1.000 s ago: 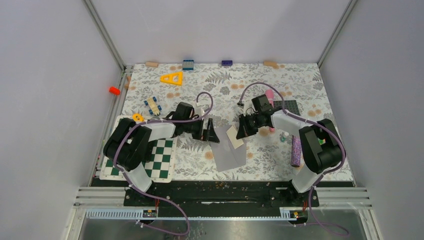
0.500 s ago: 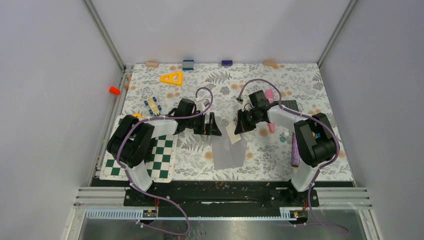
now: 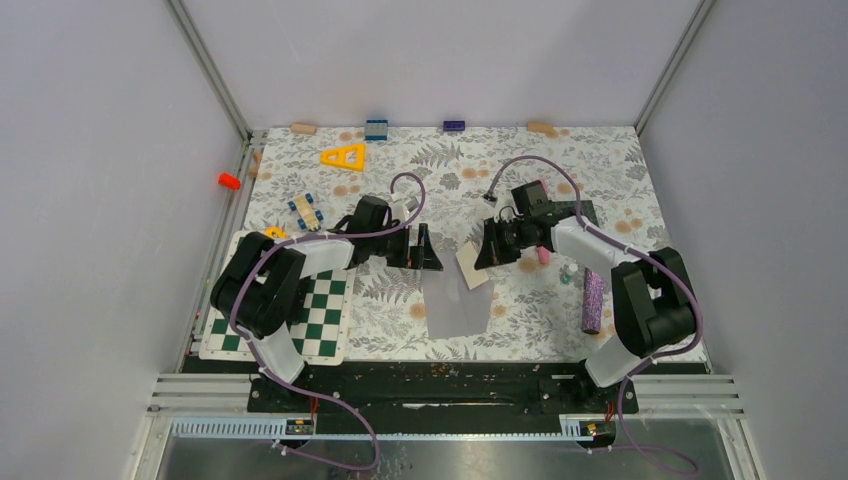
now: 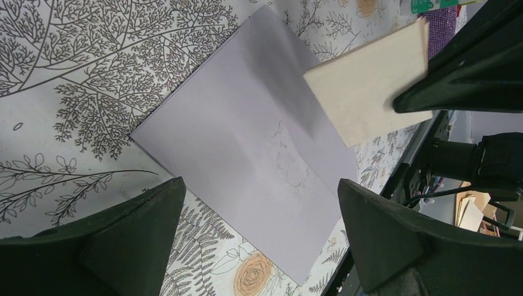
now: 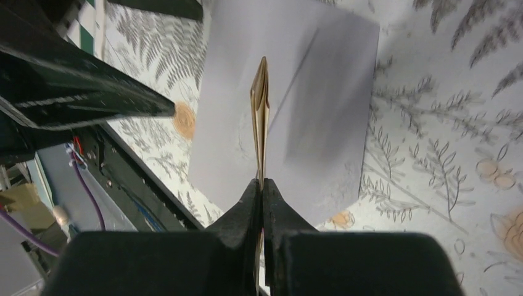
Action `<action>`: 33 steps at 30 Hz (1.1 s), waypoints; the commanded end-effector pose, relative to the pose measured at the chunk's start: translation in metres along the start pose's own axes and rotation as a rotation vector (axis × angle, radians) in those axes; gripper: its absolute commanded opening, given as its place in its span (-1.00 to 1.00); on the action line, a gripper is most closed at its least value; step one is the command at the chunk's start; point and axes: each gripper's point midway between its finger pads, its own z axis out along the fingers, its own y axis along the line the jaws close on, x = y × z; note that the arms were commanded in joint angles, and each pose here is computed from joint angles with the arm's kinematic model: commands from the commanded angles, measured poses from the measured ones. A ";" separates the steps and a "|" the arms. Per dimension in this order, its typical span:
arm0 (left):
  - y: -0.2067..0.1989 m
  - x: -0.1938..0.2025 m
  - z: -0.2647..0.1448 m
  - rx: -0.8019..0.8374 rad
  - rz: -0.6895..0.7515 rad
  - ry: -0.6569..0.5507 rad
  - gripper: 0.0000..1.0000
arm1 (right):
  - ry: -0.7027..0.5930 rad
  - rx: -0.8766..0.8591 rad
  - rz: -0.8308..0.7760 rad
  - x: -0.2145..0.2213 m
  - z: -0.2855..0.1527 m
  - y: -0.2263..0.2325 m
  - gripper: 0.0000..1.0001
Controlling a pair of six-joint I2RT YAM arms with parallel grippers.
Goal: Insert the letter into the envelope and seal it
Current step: Place the letter in the envelope.
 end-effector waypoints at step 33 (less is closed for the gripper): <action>-0.001 0.018 0.010 0.012 -0.021 0.057 0.98 | 0.169 0.092 0.199 0.028 0.028 -0.031 -1.00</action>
